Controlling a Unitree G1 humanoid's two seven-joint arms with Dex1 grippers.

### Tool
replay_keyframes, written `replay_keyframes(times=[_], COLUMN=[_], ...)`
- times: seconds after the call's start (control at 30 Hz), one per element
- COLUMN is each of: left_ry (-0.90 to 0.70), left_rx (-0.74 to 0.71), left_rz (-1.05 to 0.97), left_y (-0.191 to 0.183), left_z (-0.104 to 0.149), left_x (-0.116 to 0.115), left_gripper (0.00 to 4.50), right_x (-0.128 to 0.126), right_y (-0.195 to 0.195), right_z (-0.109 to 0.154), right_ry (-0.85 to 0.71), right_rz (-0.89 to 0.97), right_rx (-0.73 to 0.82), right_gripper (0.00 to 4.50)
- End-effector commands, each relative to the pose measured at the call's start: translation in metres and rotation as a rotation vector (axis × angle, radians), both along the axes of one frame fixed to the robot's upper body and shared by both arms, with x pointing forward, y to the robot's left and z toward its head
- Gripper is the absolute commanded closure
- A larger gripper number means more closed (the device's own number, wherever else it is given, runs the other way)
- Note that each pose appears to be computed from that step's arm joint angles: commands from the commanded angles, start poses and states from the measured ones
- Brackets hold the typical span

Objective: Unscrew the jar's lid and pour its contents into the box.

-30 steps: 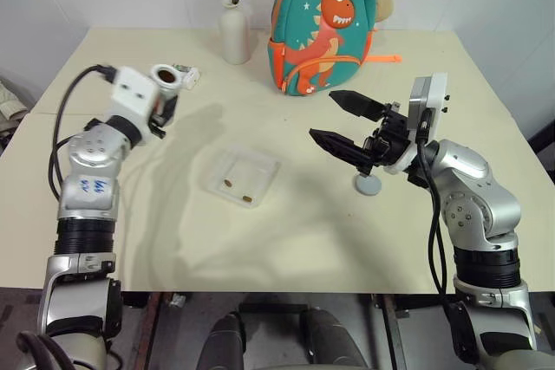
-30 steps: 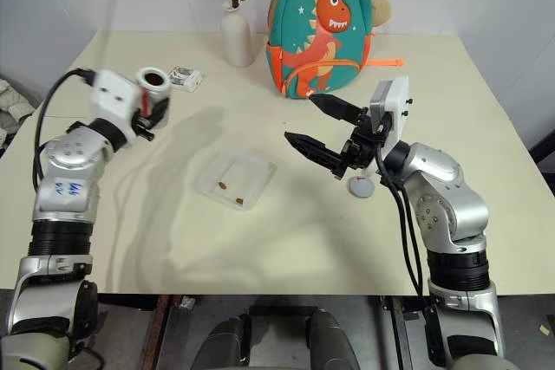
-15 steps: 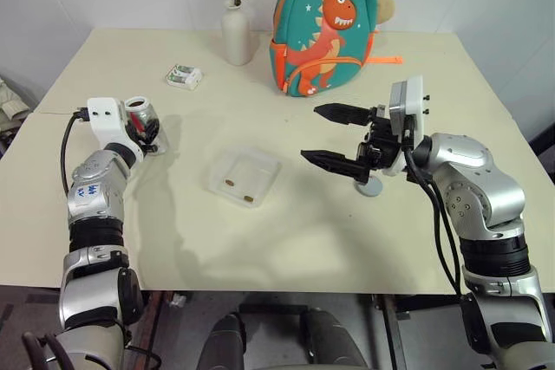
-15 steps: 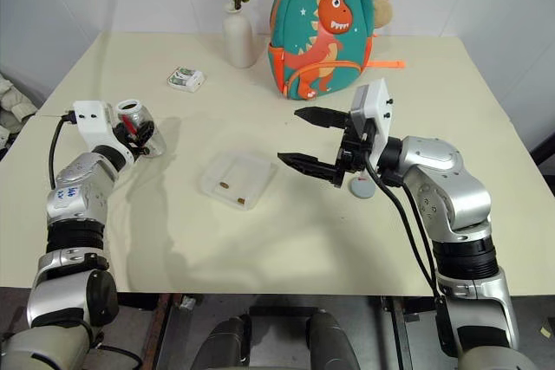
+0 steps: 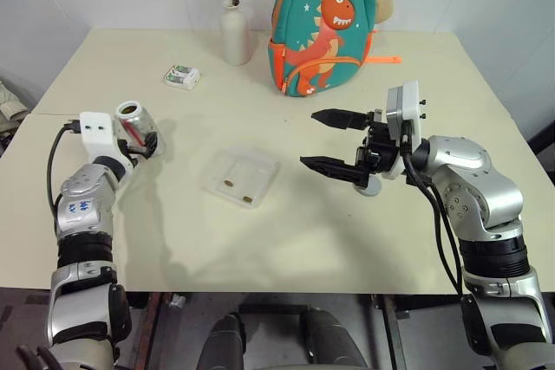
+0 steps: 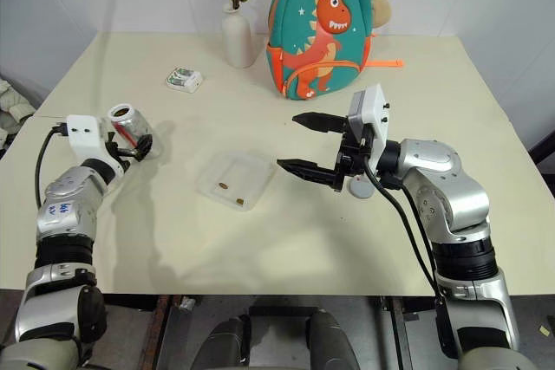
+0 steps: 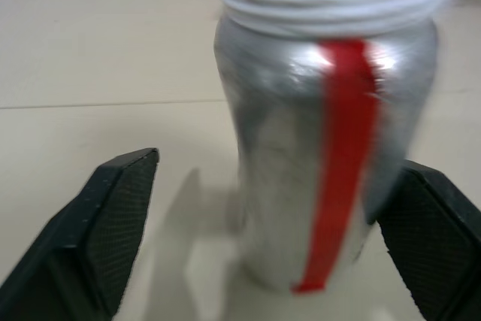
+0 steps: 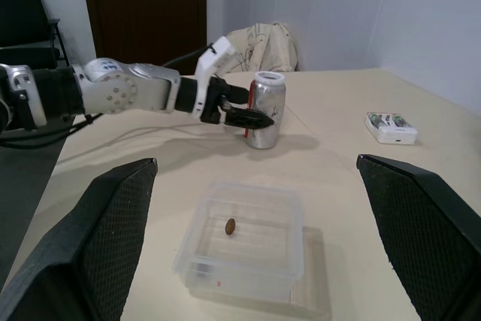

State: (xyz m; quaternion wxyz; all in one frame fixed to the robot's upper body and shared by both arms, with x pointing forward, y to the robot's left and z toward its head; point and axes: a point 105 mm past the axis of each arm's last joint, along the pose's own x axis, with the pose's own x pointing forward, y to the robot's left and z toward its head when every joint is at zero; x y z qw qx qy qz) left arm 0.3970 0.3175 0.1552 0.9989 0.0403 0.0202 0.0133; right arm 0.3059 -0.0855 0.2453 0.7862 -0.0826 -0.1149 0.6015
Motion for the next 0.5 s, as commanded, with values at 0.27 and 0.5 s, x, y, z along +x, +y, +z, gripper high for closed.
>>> replay_keyframes(times=[0.27, 0.5], left_ry=[-0.009, -0.122], left_rx=[0.197, 0.393], left_rz=[-0.093, -0.506], left_y=[0.007, -0.049], left_z=[0.017, 0.05], left_x=[-0.054, -0.094], left_gripper=[0.02, 0.02], right_x=[-0.014, -0.02], right_y=[-0.01, -0.024], right_z=[0.001, 0.0], right_ry=[-0.02, -0.104], right_rz=[0.005, -0.041], right_rx=[-0.021, -0.077], right_gripper=[0.0, 0.0])
